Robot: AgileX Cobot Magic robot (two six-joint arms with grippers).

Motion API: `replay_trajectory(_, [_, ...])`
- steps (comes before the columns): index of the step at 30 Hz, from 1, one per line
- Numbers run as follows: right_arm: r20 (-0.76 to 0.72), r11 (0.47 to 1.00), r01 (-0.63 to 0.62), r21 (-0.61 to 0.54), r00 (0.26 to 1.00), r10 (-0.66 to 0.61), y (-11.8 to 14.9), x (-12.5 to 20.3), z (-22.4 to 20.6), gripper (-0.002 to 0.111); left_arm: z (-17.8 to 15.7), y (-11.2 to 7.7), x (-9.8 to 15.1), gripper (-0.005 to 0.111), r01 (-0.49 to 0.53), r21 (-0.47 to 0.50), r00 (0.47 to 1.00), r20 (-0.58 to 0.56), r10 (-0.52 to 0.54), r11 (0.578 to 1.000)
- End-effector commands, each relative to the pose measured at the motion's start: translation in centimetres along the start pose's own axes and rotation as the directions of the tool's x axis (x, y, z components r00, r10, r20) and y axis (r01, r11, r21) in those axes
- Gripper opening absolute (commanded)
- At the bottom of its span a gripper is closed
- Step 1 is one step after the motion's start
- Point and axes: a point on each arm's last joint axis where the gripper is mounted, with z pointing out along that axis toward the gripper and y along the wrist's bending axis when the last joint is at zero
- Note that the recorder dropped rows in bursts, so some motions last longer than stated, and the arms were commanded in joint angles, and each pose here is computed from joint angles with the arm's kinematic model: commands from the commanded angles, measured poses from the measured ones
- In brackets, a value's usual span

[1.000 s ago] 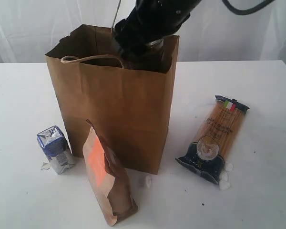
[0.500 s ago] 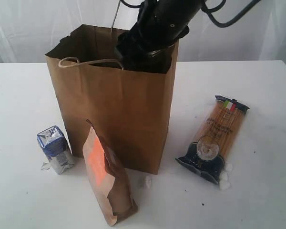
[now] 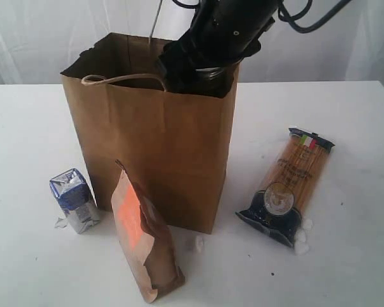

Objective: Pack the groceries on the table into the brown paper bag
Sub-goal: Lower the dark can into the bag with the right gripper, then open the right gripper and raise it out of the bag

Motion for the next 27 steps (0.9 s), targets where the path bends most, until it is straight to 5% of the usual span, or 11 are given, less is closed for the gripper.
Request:
replay_trajectory(1, [-0.024,1.0,0.016,0.024,1.0,-0.016,-0.5,0.4,-1.0,0.072,0.0,0.0,0.1,0.001,0.006,0.0,1.0,-0.004,-0.006,1.0])
replay_trajectory(27, [0.061,0.999,0.021,0.05,0.998,-0.024,-0.7,-0.1,-3.4,0.079,0.0,0.0,0.1,0.001,0.006,0.0,1.0,-0.004,-0.006,1.0])
